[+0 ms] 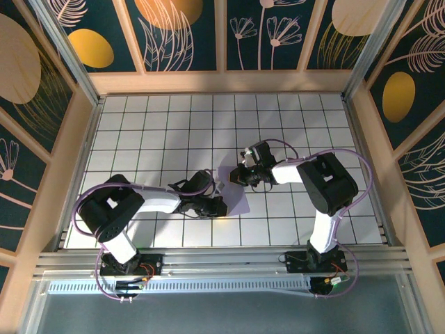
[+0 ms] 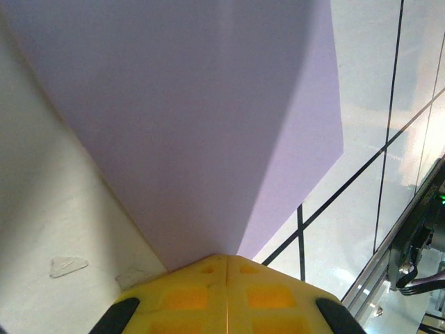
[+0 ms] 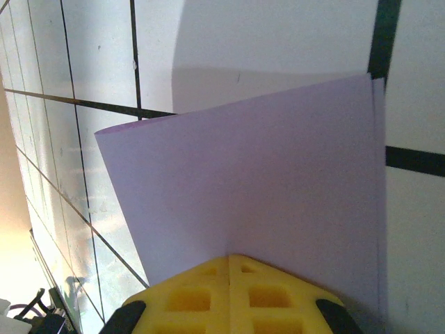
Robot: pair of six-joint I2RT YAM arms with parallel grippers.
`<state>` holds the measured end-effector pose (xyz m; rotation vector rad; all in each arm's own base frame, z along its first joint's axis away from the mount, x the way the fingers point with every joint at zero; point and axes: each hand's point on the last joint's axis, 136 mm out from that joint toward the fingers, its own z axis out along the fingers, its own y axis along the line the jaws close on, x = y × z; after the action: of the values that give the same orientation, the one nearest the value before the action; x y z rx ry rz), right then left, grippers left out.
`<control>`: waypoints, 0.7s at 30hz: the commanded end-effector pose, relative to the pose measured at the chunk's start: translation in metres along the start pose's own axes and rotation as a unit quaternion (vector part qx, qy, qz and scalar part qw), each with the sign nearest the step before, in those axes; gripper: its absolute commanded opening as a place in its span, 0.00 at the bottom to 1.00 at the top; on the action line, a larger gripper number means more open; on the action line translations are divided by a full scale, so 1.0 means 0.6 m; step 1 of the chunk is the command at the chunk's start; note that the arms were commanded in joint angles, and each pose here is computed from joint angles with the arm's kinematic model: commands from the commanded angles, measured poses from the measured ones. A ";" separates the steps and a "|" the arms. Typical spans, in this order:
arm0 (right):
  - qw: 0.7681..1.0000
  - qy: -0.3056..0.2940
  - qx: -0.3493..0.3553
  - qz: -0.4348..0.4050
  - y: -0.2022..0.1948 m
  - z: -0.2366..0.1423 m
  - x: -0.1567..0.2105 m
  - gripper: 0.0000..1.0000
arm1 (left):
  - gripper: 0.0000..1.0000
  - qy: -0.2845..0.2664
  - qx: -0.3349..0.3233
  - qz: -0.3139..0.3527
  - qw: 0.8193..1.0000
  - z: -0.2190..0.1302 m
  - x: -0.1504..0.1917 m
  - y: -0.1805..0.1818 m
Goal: Fold a paper plane with a square sheet of paper (fold left side to right side)
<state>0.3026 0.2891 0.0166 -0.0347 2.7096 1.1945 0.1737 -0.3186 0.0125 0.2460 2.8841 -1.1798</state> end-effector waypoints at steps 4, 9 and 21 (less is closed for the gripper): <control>0.995 0.027 0.083 0.045 -0.078 0.003 0.046 0.00 | 0.08 0.056 -0.030 -0.009 0.998 -0.003 0.050 0.026; 0.995 0.028 0.082 0.045 -0.078 0.003 0.046 0.00 | 0.07 0.043 -0.020 0.000 0.999 -0.013 0.046 0.014; 0.997 0.013 0.067 0.047 -0.065 -0.001 0.045 0.00 | 0.05 -0.074 0.015 -0.008 0.997 -0.077 -0.072 -0.019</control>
<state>0.3025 0.2869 0.0173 -0.0067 2.6947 1.1934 0.1943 -0.3016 0.0496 0.1902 2.7922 -1.2074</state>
